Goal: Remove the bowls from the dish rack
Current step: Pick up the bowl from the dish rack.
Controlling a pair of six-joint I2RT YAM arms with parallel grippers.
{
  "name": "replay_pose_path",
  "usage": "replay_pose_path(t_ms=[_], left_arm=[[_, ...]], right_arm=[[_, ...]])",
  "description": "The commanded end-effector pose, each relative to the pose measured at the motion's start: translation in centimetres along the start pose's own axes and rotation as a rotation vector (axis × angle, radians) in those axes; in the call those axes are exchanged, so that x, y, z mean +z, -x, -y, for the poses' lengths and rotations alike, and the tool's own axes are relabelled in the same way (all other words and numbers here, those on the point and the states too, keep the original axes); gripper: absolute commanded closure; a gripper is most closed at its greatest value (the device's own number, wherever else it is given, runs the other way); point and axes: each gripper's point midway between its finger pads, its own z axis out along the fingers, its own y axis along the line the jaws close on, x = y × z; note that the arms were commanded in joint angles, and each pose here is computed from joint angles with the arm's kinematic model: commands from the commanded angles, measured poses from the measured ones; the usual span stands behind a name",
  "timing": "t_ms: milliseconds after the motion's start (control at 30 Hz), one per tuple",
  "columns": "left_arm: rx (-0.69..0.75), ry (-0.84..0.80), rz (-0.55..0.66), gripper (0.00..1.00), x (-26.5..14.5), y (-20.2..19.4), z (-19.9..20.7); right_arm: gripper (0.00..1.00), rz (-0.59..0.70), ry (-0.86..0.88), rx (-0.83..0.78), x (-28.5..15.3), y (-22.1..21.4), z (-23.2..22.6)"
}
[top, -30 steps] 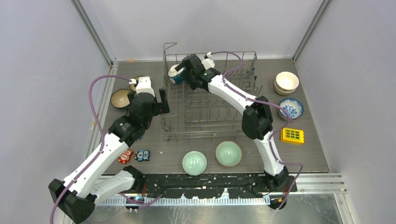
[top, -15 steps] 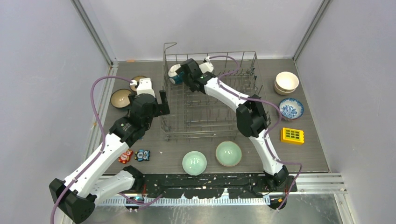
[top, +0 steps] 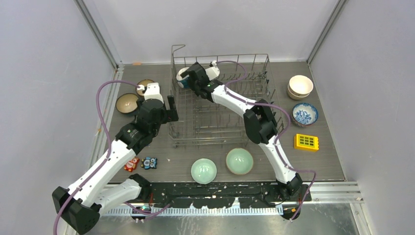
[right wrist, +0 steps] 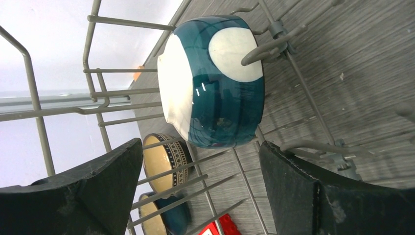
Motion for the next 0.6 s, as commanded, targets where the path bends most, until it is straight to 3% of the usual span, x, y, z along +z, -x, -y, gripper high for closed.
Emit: replay_pose_path(t_ms=[0, 433, 567], left_arm=[[-0.04, -0.038, 0.036, 0.11, 0.3, 0.9, 1.0], [-0.034, -0.081, 0.0, 0.21, 0.8, 0.0, 2.0], [-0.03, -0.085, -0.002, 0.24, 0.8, 0.0, 2.1]], right_arm=[[0.09, 0.117, 0.022, 0.015, 1.1, 2.3, -0.4], [0.08, 0.173, -0.056, -0.039, 2.4, 2.7, 2.2], [0.23, 0.167, -0.014, -0.045, 2.8, 2.4, 1.8]])
